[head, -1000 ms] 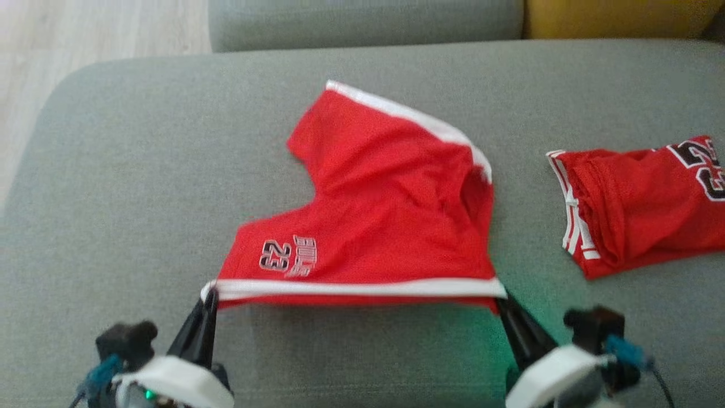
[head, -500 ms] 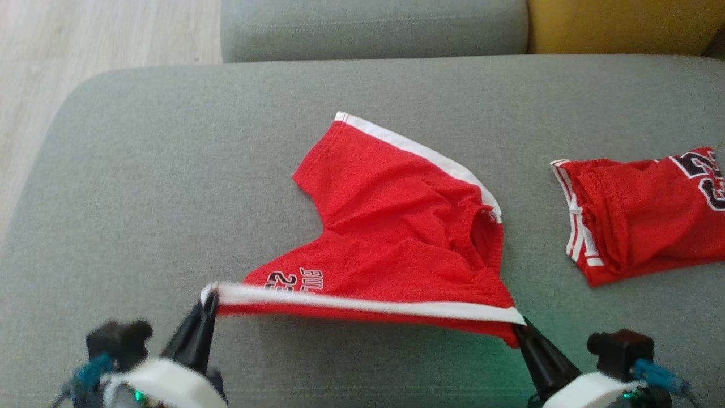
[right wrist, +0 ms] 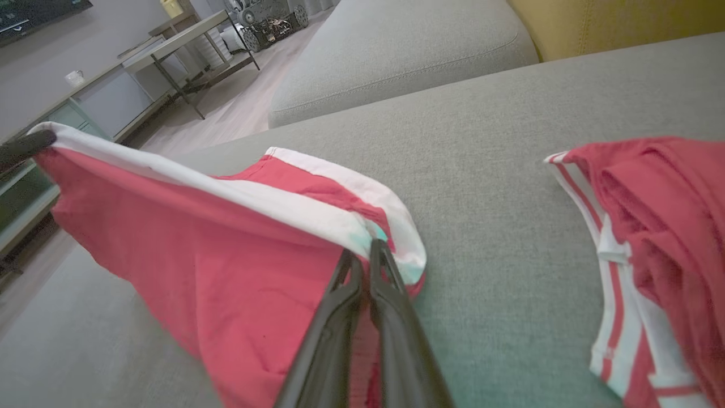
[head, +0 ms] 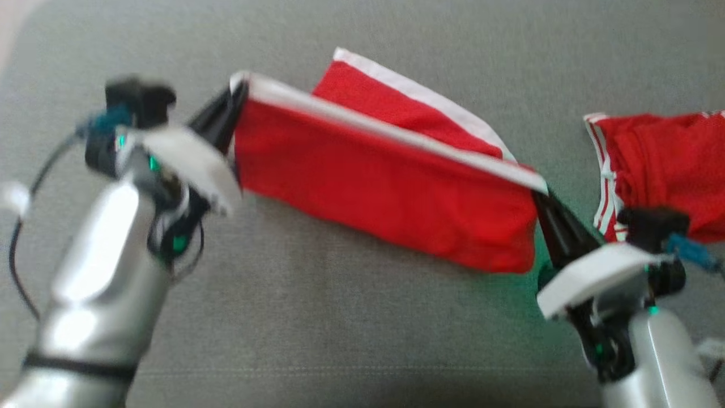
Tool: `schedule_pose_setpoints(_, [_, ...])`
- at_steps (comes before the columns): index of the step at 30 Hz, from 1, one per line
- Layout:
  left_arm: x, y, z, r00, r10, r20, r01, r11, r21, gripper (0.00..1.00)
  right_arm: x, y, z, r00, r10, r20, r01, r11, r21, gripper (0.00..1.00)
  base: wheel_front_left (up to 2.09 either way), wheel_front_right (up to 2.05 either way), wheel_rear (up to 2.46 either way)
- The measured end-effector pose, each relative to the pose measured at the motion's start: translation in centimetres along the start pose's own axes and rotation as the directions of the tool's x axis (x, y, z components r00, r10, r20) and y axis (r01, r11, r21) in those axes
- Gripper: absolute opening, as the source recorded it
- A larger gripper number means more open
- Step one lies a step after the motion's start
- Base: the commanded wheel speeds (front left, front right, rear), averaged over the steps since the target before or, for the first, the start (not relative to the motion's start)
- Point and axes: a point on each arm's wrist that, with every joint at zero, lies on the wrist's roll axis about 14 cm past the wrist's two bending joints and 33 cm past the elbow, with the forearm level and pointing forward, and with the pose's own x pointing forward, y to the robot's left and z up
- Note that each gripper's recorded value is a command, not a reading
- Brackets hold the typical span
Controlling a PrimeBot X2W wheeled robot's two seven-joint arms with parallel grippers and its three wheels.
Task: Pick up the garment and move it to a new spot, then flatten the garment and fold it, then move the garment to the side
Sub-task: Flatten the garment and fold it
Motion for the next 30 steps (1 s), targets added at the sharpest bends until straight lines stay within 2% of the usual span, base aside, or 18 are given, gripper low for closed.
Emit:
schedule_pose_setpoints(6, [6.4, 0.9, -0.3, 0.998, -0.017, -0.053, 0.018, 1.000, 0.009, 0.00, 2.8, -0.7, 0.3, 1.000, 0.005, -0.003, -0.005, 1.000, 0.025, 0.00, 0.00, 0.00, 0.00])
schedule_pose_setpoints(9, [9.0, 0.0, -0.8, 0.996, -0.055, -0.068, 0.056, 0.998, 0.006, 0.00, 3.5, -1.1, 0.3, 1.000, 0.005, 0.000, -0.005, 0.999, 0.044, 0.00, 0.00, 0.00, 0.00])
schedule_pose_setpoints(16, [13.0, -0.8, -5.0, 0.978, -0.106, -0.180, 0.105, 0.994, -0.010, 0.00, 4.6, -2.9, 0.2, 0.999, -0.024, 0.027, 0.021, 0.996, 0.085, 0.00, 0.00, 0.00, 0.00])
schedule_pose_setpoints(17, [13.3, -0.7, -5.7, 0.974, -0.105, -0.201, 0.104, 0.994, -0.015, 0.00, 4.6, -3.2, 0.1, 0.999, -0.028, 0.026, 0.026, 0.996, 0.087, 0.16, 0.00, 0.00, 0.00])
schedule_pose_setpoints(18, [13.6, -0.6, -6.5, 0.970, -0.103, -0.219, 0.100, 0.995, -0.023, 0.28, 4.7, -3.4, -0.2, 0.999, -0.032, 0.019, 0.030, 0.996, 0.089, 0.50, 0.00, 0.00, 0.00])
schedule_pose_setpoints(19, [13.9, -0.5, -7.2, 0.967, -0.103, -0.234, 0.097, 0.995, -0.036, 0.64, 4.8, -3.5, -0.5, 0.999, -0.035, 0.014, 0.033, 0.995, 0.091, 1.00, 0.00, 0.00, 0.00])
schedule_pose_setpoints(20, [14.1, -0.6, -7.8, 0.963, -0.106, -0.248, 0.099, 0.994, -0.044, 1.00, 4.9, -3.7, -0.7, 0.999, -0.038, 0.010, 0.037, 0.995, 0.094, 1.00, 0.00, 0.00, 0.00])
schedule_pose_setpoints(24, [14.2, -0.6, -9.2, 0.955, -0.107, -0.275, 0.090, 0.993, -0.072, 1.00, 5.1, -3.8, -1.2, 0.999, -0.039, 0.011, 0.038, 0.995, 0.089, 1.00, 0.00, 0.00, 0.00])
schedule_pose_setpoints(30, [13.0, 2.2, -6.3, 0.991, -0.023, -0.131, 0.013, 0.997, -0.074, 1.00, 5.5, -1.8, 1.5, 0.994, 0.016, 0.106, -0.013, 0.999, -0.032, 1.00, 0.00, 0.00, 0.00])
